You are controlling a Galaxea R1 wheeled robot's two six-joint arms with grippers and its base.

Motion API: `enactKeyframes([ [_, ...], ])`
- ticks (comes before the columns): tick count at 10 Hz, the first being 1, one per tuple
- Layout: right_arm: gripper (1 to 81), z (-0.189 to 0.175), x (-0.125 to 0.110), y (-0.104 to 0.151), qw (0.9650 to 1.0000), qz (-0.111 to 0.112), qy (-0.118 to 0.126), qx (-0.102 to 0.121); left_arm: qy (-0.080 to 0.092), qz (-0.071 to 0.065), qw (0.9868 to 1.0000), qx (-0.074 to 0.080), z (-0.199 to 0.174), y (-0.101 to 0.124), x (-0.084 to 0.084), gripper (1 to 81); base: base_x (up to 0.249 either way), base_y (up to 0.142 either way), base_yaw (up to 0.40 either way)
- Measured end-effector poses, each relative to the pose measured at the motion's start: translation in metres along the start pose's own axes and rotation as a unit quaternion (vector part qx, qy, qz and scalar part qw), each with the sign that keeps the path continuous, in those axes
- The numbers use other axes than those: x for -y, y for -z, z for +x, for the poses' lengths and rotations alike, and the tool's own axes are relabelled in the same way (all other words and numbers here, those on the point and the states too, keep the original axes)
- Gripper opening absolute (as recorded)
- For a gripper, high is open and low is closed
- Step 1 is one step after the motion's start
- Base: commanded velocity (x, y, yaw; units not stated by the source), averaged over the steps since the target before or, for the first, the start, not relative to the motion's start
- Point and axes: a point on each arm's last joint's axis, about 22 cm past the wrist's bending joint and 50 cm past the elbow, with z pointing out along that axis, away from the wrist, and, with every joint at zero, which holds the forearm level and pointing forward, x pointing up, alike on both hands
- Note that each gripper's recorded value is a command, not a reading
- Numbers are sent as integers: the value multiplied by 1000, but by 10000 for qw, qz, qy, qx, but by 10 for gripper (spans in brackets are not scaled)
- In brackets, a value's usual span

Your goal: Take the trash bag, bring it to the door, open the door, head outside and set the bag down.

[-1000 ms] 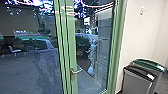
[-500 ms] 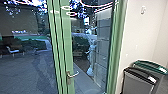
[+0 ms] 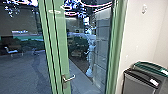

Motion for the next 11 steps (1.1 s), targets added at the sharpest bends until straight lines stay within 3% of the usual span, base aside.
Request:
enactKeyframes([
  [6, 811, 1, 2, 0, 10000, 14, 1, -7, 2, 14, 10000, -1, 0, 1, 2, 10, 131, 0, 0],
  [11, 811, -3, 2, -1, 10000, 14, -2, 28, 11, 37, 10000, -12, -3, 0, 3, 10, 0, 0, 0],
])
